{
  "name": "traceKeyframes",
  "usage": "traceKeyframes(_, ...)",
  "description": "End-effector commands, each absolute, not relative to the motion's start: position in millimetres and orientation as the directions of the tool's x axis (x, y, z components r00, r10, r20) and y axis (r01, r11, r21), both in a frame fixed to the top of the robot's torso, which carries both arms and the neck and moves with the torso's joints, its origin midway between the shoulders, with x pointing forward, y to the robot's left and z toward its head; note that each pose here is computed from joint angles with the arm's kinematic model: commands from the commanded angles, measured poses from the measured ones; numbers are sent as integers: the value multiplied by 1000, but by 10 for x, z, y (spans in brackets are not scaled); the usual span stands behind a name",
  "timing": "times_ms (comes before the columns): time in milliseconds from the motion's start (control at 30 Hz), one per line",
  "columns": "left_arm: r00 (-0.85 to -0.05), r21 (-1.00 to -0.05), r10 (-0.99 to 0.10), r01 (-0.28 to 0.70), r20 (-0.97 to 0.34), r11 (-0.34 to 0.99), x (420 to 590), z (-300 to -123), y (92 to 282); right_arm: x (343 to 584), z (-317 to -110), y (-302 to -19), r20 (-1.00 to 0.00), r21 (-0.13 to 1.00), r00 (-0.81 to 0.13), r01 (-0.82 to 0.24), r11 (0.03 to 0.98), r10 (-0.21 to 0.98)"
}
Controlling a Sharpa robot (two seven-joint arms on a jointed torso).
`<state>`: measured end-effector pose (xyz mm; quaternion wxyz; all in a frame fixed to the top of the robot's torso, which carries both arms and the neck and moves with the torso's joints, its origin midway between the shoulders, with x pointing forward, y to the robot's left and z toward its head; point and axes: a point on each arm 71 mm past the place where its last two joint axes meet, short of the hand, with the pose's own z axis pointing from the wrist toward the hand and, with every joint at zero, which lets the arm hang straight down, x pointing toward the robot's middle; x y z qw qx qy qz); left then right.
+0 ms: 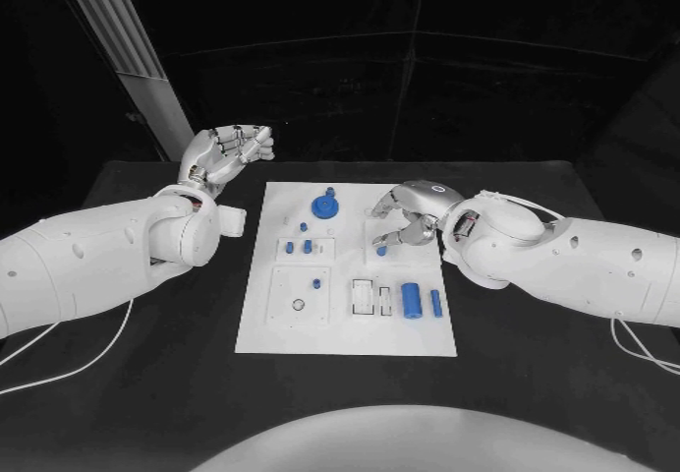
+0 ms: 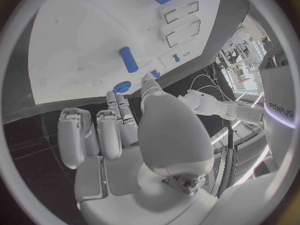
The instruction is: Assemble the parts on the task board
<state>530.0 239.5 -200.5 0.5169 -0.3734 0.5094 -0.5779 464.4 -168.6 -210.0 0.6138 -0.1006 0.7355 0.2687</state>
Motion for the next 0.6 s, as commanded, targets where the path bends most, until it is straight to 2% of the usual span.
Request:
traceKeyframes(33,-197,-929,-976,370,-90,11,5265,-1888,2390,4640,-2123,-1676,-962,231,-241,-475,849,127)
traceKeyframes(600,-195,-929,-977,369,-90,12,5262,-1891,2403,4651,-2201,-1627,-954,200,-292,-446,873,70)
